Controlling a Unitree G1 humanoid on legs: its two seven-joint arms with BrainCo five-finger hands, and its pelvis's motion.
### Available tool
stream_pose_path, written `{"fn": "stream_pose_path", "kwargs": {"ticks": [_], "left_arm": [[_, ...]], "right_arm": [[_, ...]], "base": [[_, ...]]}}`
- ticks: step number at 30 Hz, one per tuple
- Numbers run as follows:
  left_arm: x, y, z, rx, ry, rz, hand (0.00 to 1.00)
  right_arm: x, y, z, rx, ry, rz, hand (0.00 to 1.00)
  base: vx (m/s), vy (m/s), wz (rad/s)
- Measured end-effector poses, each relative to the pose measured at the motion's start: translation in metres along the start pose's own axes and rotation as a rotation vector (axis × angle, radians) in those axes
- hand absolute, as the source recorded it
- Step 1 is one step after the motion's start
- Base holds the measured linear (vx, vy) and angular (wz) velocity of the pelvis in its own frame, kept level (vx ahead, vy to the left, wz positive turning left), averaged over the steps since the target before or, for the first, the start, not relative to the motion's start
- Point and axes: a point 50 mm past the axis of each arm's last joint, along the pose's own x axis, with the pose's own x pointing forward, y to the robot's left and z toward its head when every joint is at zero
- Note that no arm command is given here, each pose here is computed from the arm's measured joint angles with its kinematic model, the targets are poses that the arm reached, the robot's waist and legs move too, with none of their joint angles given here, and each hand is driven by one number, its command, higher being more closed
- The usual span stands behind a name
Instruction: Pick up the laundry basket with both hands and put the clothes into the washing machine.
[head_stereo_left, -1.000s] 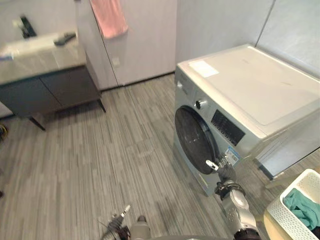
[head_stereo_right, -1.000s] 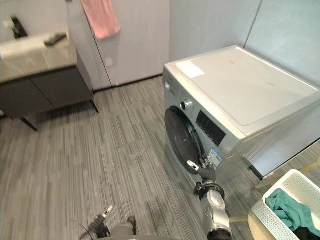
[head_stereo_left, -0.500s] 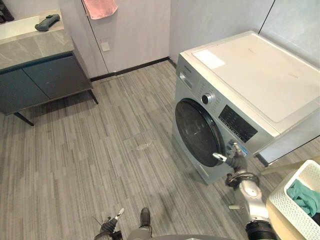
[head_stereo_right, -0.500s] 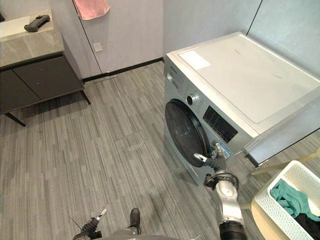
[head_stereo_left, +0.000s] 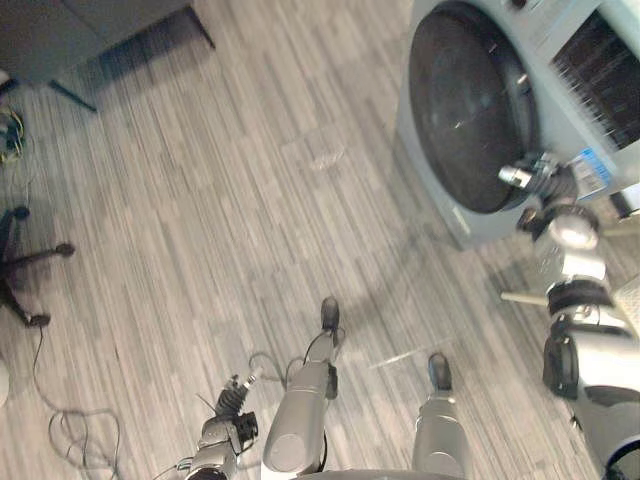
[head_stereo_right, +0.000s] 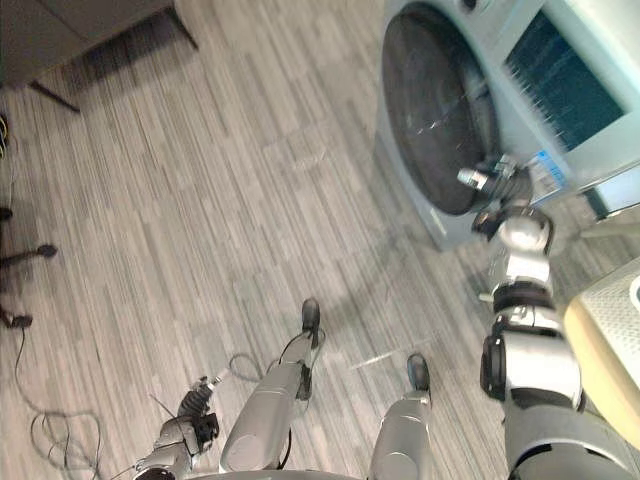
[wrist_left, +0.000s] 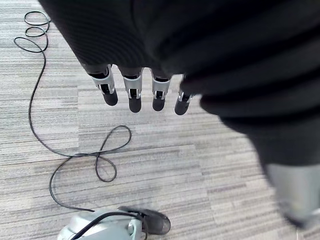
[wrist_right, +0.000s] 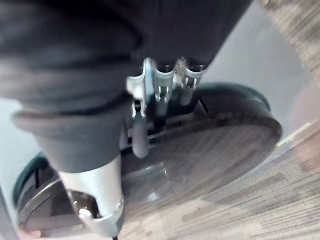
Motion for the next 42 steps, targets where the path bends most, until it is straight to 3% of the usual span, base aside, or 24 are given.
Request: {"fn": "stream_pose_path", "kwargs": {"ticks": [5, 11, 13, 17, 22, 24, 30, 33, 37, 40, 42], "left_arm": [[0.001, -0.017, 0.005, -0.065, -0.013, -0.021, 0.0], [-0.002, -0.03, 0.001, -0.115, -0.002, -0.024, 0.0], [-0.002, -0.029, 0.001, -0.124, -0.001, -0.011, 0.0], [-0.001, -0.022, 0.002, -0.14, -0.005, 0.02, 0.0], [0.001, -0.009, 0.002, -0.125, -0.001, 0.064, 0.0], [0.001, -0.003, 0.001, -0.115, 0.013, 0.084, 0.0], [-0.001, 0.007, -0.014, -0.082, 0.079, 0.125, 0.0], [-0.002, 0.012, -0.018, -0.041, 0.097, 0.132, 0.0], [-0.001, 0.014, -0.015, 0.006, 0.093, 0.13, 0.0], [0.0, 0.01, -0.013, 0.036, 0.084, 0.109, 0.0], [0.0, 0.003, -0.013, 0.077, 0.078, 0.073, 0.0]], "right_arm": [[0.005, 0.01, 0.022, -0.003, -0.06, 0.013, 0.0], [-0.038, 0.084, -0.02, -0.062, -0.088, 0.286, 0.0], [-0.067, 0.112, -0.04, -0.074, -0.086, 0.424, 0.0], [-0.164, 0.167, -0.094, 0.009, 0.025, 0.793, 0.0], [-0.245, 0.187, -0.114, 0.189, 0.157, 1.06, 0.0], [-0.256, 0.191, -0.111, 0.24, 0.166, 1.114, 0.0], [-0.259, 0.186, -0.103, 0.324, 0.145, 1.112, 0.0], [-0.258, 0.167, -0.117, 0.326, 0.197, 1.044, 0.0], [-0.262, 0.127, -0.154, 0.293, 0.342, 0.874, 0.0], [-0.262, 0.093, -0.196, 0.14, 0.489, 0.739, 0.0], [-0.269, 0.051, -0.238, 0.036, 0.681, 0.544, 0.0]], "base": [[-0.08, 0.009, -0.07], [0.03, -0.054, -0.08], [0.07, -0.084, -0.12], [0.13, -0.116, 0.0], [0.08, -0.064, 0.28], [0.0, -0.03, 0.18], [-0.04, -0.006, 0.12], [-0.02, -0.018, -0.03], [-0.01, -0.039, -0.27], [-0.01, -0.049, -0.4], [-0.02, -0.043, -0.31]]}}
